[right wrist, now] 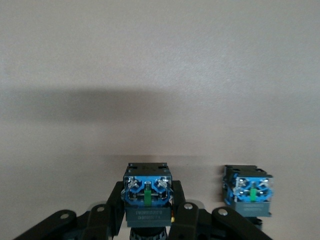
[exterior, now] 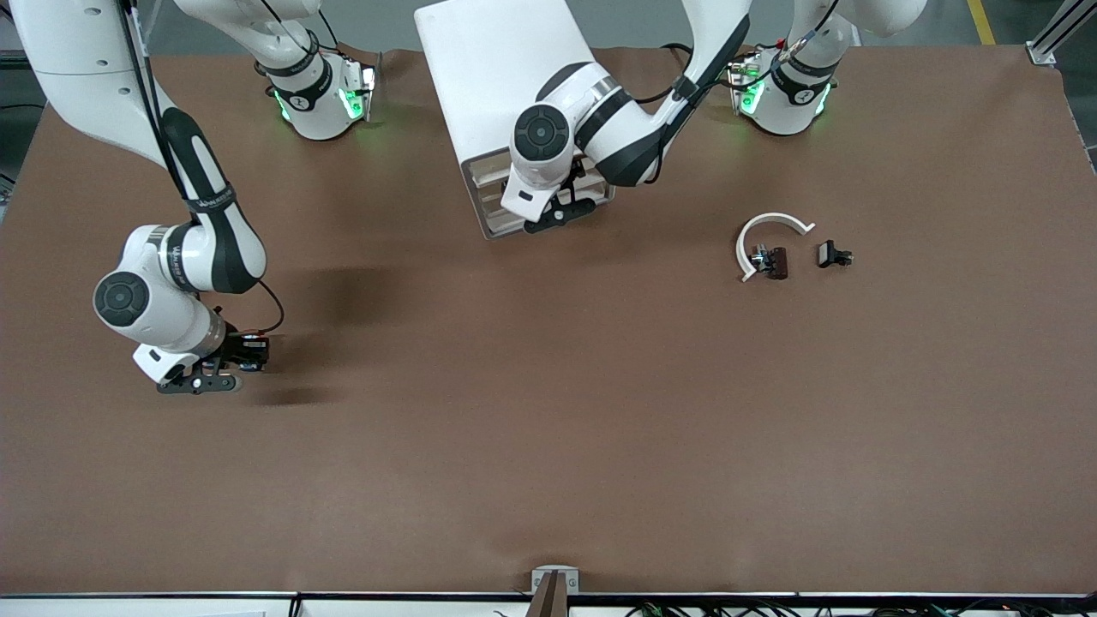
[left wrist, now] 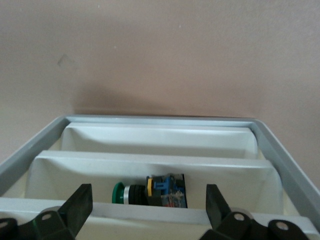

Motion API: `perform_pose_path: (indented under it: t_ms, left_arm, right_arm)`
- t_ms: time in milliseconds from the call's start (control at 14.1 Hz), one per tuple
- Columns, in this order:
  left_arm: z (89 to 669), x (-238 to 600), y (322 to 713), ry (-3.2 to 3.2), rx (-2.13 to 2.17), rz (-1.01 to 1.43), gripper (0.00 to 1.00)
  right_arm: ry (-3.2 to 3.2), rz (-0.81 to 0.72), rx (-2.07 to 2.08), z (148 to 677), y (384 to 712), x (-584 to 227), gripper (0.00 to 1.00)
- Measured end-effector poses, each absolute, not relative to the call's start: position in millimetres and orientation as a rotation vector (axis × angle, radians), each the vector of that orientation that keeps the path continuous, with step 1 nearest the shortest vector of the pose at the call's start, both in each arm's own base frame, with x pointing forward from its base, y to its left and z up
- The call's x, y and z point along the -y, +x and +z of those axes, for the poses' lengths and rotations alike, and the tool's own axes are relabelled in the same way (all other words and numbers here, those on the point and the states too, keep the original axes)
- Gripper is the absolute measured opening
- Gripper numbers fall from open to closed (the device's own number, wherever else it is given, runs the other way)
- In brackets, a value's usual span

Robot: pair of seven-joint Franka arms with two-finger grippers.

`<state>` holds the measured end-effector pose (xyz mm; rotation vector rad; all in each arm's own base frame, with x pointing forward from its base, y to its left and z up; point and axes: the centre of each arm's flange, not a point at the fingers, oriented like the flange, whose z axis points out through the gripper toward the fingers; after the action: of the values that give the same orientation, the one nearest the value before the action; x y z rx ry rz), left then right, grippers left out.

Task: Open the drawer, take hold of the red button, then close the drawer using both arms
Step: 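Push the drawer shut with the left gripper while the right gripper lowers, then release the red button on the table while the left gripper withdraws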

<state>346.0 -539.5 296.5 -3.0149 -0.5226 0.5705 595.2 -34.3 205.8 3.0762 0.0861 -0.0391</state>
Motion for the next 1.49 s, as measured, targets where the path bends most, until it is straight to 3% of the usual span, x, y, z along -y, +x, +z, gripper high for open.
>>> perform_pose_path:
  t_ms: [142, 284, 498, 711, 1067, 1422, 1493]
  left_arm:
    - [296.7, 536.5, 350.5, -3.012, 0.542, 0.569, 1.00]
    - [304.3, 518.5, 381.8, -3.021, 0.624, 0.545, 1.00]
    - [336.1, 440.7, 485.9, -3.037, 0.793, 0.349, 1.00]
    - [380.4, 356.7, 558.5, -3.017, 0.936, 0.133, 1.00]
    - [464.0, 229.9, 604.5, -3.031, 0.829, -0.084, 1.00]
    - [526.2, 110.4, 607.4, -3.067, 0.528, -0.097, 1.00]
    - [537.1, 98.0, 603.1, -3.070, 0.482, -0.096, 1.00]
  right_arm:
    - [3.079, -0.048, -0.082, 199.7, 589.7, 31.5, 0.41]
    - [3.081, -0.045, -0.082, 195.7, 586.1, 29.7, 0.41]
    - [3.082, -0.039, -0.083, 192.1, 582.8, 29.1, 0.41]
    - [3.082, -0.042, -0.084, 190.7, 581.4, 28.5, 0.41]
    - [3.082, -0.032, -0.082, 190.2, 581.6, 28.5, 0.46]
    - [3.081, 0.051, -0.084, 210.2, 593.3, 27.3, 0.94]
    - [3.080, 0.095, -0.088, 225.2, 598.8, 25.5, 1.00]
